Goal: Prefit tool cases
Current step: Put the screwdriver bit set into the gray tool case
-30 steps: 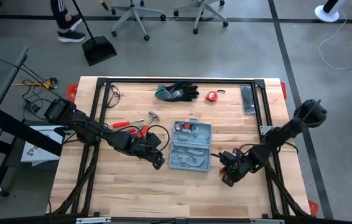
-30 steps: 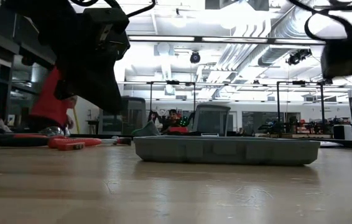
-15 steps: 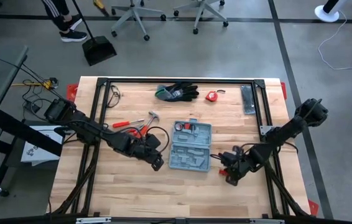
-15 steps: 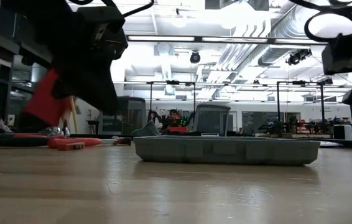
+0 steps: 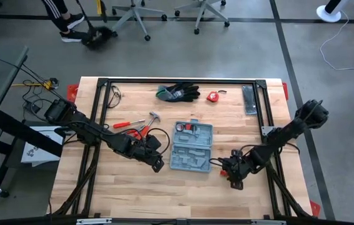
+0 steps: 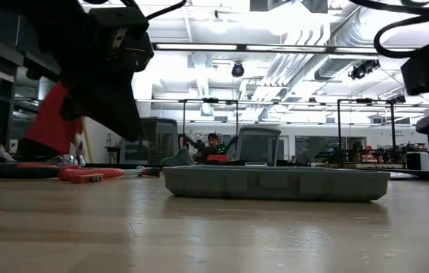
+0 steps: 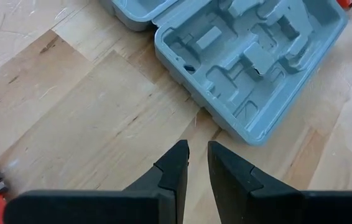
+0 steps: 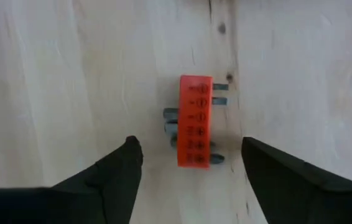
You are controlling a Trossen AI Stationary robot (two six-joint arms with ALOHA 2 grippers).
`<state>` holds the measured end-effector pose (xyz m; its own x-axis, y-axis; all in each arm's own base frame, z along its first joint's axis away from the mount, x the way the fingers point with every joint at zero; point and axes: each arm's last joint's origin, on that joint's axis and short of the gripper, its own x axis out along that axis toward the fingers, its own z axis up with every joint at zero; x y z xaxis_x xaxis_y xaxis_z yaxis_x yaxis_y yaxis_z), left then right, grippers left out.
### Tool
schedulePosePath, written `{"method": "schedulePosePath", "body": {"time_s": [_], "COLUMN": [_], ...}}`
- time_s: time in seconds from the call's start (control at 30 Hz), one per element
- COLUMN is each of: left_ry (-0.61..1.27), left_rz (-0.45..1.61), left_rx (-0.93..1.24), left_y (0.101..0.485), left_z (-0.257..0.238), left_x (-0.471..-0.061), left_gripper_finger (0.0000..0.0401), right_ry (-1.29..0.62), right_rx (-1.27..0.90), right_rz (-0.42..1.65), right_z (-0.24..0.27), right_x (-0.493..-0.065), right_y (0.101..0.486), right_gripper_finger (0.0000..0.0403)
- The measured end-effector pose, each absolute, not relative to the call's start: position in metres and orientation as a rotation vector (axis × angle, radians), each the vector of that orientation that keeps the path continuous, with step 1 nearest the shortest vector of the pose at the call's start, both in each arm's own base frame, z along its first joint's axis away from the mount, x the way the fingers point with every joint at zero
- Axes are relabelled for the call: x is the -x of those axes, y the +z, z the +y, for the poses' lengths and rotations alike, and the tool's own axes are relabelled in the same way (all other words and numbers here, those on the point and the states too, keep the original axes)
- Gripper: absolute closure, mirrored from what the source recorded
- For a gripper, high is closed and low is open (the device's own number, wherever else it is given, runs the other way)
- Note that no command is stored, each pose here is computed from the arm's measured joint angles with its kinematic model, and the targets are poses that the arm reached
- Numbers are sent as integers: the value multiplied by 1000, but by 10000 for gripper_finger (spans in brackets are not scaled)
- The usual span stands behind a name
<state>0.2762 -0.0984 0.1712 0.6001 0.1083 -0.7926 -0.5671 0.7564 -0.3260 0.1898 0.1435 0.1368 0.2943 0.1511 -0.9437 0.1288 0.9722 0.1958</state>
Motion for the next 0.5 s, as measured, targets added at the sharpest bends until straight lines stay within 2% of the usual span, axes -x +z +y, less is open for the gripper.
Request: {"method": "schedulePosePath", "body": {"time_s": [0.5], "left_ry": [435], "left_rz": [844], "left_rx": [592], "left_y": [171], "left_z": [-98], "left_x": [-275], "left_gripper_finger": [345], "right_ry": [-61], "right_rx": [-173], "right_rz": [1260], "right_z": [148], "right_x": [-194], "right_y": [121], "right_gripper_finger": [137]}}
